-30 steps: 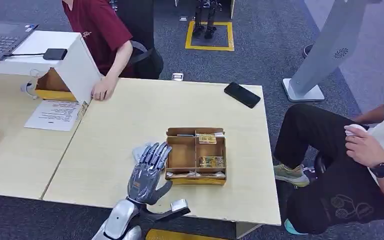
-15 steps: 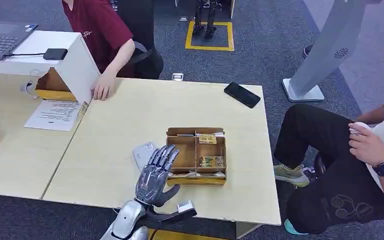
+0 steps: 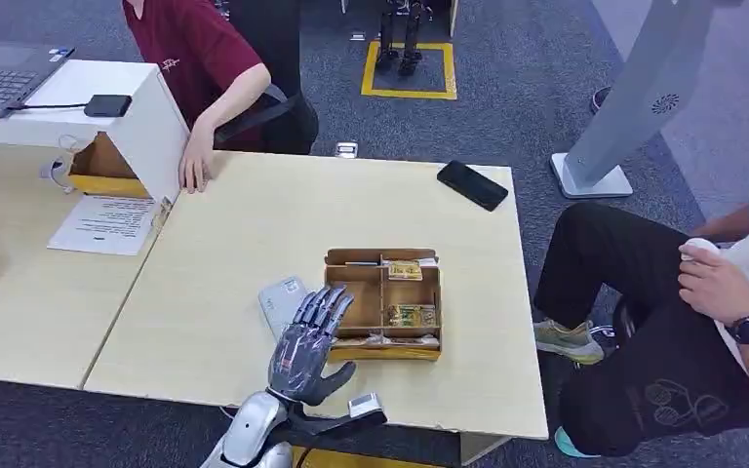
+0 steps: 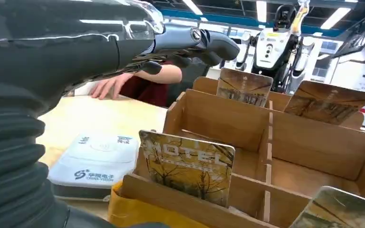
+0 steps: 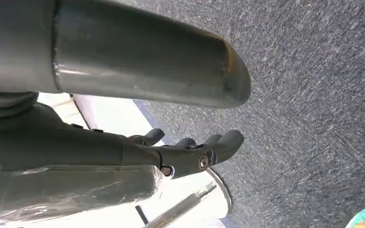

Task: Pass the card to the sensor for recognition and then transmit it.

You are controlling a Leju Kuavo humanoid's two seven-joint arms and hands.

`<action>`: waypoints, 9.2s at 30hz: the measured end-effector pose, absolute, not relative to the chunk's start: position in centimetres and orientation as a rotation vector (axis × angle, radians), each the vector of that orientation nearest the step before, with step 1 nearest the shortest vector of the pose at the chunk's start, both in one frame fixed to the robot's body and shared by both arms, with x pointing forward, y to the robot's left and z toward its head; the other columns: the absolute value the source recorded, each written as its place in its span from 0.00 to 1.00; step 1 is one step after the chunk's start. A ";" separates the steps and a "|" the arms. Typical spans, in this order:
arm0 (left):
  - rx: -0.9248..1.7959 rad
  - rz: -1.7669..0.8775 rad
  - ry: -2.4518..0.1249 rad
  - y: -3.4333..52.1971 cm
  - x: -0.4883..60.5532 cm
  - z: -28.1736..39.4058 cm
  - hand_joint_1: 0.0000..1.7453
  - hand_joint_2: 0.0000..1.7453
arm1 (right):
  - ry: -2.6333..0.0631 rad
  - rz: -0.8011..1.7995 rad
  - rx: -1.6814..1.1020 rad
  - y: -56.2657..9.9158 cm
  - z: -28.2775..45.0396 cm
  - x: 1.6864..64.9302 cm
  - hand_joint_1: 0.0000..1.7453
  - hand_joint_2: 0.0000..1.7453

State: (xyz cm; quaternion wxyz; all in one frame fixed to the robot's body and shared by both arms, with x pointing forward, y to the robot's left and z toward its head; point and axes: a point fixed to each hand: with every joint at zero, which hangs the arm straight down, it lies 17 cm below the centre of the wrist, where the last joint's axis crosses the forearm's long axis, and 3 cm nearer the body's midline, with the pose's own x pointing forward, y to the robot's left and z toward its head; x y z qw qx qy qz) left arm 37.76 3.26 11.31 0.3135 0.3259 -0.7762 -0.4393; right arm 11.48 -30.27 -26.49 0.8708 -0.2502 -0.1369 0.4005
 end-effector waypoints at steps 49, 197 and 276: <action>0.723 -1.006 -2.056 3.8 38.1 11.2 1.00 1.00 | -0.299 0.839 -0.526 -30.2 -26.4 11.7 0.00 0.00; 0.726 -1.348 -2.112 -6.5 36.6 11.6 0.00 1.00 | -0.307 0.796 -0.512 -29.4 -26.3 12.2 0.00 0.00; 0.619 -1.396 -2.033 -7.1 36.9 9.8 1.00 1.00 | -0.319 0.795 -0.509 -29.3 -26.3 12.3 0.00 0.00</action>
